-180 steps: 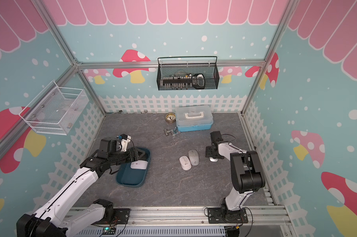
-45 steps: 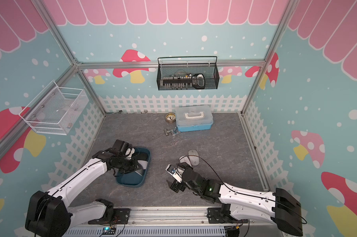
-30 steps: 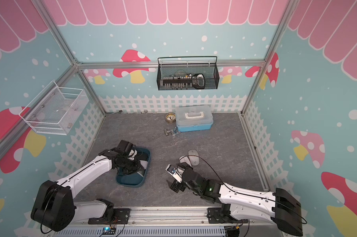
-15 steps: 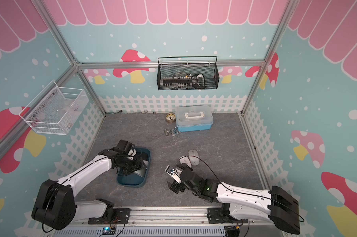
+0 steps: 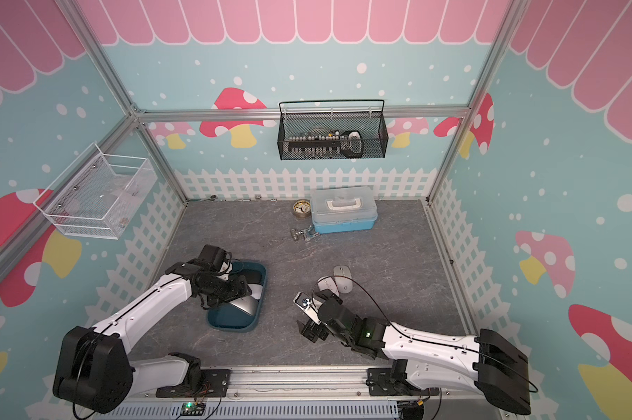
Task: Put the mouse in the storage box
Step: Place the mouse in the storage box.
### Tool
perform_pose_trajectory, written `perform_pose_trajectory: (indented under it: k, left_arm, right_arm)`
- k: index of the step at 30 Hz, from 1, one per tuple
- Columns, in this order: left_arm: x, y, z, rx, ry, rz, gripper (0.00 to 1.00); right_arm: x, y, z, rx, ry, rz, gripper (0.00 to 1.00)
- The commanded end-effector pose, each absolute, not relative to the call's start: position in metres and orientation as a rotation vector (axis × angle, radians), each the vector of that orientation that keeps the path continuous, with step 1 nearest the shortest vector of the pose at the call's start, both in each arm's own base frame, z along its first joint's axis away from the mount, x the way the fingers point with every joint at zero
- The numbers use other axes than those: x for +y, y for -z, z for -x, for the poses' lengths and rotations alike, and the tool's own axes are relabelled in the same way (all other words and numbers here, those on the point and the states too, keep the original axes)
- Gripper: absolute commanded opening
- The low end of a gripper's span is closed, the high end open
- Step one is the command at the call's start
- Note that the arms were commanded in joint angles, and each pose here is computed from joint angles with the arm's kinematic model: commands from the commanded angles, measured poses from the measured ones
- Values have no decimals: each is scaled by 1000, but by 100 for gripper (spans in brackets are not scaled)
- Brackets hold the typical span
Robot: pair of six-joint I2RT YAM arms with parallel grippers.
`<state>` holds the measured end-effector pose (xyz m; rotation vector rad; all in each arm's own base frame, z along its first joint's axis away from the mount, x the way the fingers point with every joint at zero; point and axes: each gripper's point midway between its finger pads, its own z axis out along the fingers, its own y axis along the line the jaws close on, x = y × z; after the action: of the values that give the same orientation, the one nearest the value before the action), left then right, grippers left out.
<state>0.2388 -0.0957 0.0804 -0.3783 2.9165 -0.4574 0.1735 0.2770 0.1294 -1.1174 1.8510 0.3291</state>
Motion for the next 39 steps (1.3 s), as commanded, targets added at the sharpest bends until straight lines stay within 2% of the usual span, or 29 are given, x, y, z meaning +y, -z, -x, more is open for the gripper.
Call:
perform_pose_trajectory:
  k: [1, 16, 21, 24, 27, 33, 39]
  left_arm:
    - [-92, -95, -243, 2877, 442, 357, 86]
    - [-88, -109, -244, 2817, 431, 372, 86]
    - [-106, -125, -251, 2732, 588, 309, 86]
    - [-131, -152, -258, 2590, 800, 173, 86]
    - [-142, -180, -261, 2461, 892, 71, 86]
    - [-147, -195, -256, 2349, 936, -12, 86]
    - [-143, -208, -251, 2285, 906, -6, 86]
  right_arm:
    - [281, -138, -177, 1855, -332, 1083, 99]
    - [276, -141, -182, 1872, -301, 1037, 99]
    - [268, -148, -192, 1874, -256, 954, 99]
    - [255, -157, -204, 1895, -222, 847, 99]
    - [235, -167, -223, 1937, -189, 723, 99]
    - [188, -164, -264, 2099, -176, 502, 99]
    - [166, -129, -290, 2315, -170, 393, 99]
